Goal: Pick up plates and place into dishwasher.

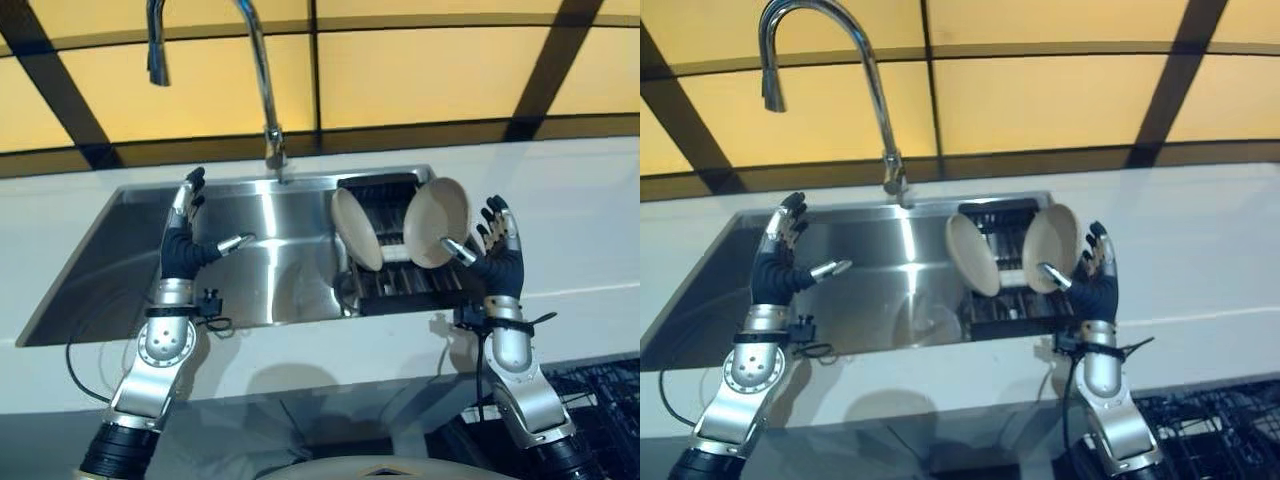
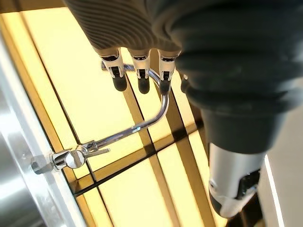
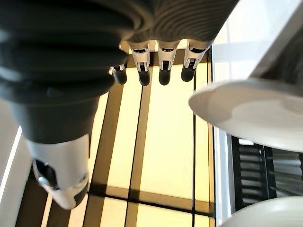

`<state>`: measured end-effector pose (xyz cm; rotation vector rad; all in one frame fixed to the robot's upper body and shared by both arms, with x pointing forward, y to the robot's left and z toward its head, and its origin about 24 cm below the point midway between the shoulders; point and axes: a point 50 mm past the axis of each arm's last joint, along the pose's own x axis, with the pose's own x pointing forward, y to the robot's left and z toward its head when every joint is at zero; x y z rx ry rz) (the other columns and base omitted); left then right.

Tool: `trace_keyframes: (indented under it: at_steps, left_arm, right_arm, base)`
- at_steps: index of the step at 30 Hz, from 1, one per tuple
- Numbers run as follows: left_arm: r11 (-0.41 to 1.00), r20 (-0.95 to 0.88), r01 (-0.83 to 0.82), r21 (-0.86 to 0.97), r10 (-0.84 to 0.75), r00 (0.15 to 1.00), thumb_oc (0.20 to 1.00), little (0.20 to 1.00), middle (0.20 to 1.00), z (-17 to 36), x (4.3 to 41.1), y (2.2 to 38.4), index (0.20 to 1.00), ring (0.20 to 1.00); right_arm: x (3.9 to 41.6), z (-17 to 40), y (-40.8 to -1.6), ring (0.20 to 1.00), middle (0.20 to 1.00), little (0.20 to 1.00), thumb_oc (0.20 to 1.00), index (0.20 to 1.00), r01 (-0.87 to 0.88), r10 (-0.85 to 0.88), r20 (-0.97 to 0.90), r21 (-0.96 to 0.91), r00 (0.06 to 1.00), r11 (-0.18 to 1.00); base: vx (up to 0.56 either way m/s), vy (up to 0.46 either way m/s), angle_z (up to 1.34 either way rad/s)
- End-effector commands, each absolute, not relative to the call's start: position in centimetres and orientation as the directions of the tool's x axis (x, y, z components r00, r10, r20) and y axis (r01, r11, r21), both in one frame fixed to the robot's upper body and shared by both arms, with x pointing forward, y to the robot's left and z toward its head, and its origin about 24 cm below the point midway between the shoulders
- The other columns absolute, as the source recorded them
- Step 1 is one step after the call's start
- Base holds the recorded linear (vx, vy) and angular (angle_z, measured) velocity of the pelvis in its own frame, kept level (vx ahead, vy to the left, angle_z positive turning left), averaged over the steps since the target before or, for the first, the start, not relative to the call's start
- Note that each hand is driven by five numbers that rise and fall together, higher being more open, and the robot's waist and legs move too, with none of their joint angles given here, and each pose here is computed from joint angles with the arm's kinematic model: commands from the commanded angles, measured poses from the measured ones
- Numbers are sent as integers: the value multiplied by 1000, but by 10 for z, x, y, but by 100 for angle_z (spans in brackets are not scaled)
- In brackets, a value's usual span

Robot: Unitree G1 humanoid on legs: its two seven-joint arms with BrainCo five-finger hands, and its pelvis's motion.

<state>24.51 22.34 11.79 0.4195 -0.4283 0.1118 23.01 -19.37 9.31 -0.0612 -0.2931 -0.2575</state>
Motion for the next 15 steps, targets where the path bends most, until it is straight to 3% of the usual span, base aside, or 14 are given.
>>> trace_keyframes:
  at_steps: [1, 8, 15]
  left_arm:
    - [867, 524, -226, 445, -47, 851, 1000, 1000, 1000, 144, 264, 232, 1000, 1000]
    - [810, 514, -218, 545, -118, 850, 1000, 1000, 1000, 149, 271, 233, 1000, 1000]
    - [631, 479, -271, 727, -183, 859, 1000, 1000, 1000, 147, 276, 242, 1000, 1000]
  right_arm:
    - [240, 119, -195, 1000, 1000, 1000, 1000, 1000, 246, -233, 410, 21, 882, 969]
    - [240, 118, -199, 1000, 1000, 1000, 1000, 1000, 245, -224, 392, -2, 892, 970]
    - [237, 118, -208, 1000, 1000, 1000, 1000, 1000, 235, -203, 375, -40, 904, 971]
  base:
    - [42, 9, -10]
    - [64, 19, -9]
    - [88, 32, -13]
